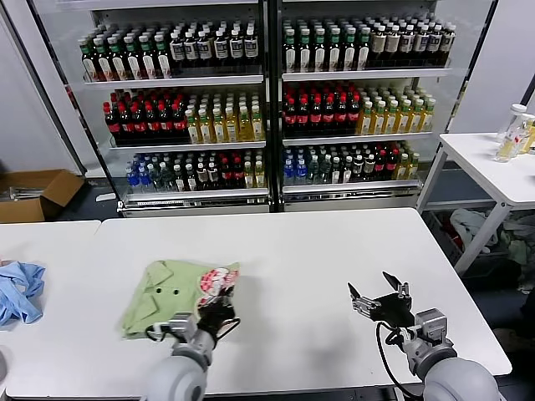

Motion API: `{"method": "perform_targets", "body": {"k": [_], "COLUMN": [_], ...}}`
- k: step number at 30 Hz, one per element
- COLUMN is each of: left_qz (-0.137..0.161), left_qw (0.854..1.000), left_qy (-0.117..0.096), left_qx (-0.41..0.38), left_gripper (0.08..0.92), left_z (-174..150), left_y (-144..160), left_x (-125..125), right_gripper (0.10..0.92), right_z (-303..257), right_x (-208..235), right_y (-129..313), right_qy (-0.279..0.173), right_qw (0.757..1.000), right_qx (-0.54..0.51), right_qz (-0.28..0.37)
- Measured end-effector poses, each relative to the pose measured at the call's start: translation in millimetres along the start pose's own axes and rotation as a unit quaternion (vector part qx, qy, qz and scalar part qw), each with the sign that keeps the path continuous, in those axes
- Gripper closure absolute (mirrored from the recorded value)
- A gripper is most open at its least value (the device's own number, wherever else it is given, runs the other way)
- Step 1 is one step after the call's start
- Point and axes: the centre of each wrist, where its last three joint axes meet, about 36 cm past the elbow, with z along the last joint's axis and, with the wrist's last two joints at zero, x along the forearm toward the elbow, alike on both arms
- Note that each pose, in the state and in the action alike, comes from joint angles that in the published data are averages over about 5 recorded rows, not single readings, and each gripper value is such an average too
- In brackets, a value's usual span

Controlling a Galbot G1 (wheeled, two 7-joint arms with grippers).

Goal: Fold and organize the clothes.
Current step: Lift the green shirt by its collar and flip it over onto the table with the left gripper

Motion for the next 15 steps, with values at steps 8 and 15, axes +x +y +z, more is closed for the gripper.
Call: {"method": "perform_targets", "body": {"k": [8,15], "left_qz": [0.022,0.049], "left_qw": [0.999,0.996], "left_qy": [-0.032,-0.072], "left_qx": [0.002,-0.002], "left_gripper": [0.778,0.57], "left_z": [2,2], "left_y": [-20,-19], "left_x": [-29,-31], "right_gripper": [0.2,0.2], "right_z": [-1,0], "right_x": [-2,-9], "right_y": [-1,3], "right_qy": [-0.002,-0.003], "right_qw": [1.0,1.0], "right_qx": [0.002,-0.003], "right_qz": [-0.003,-0.01]}}
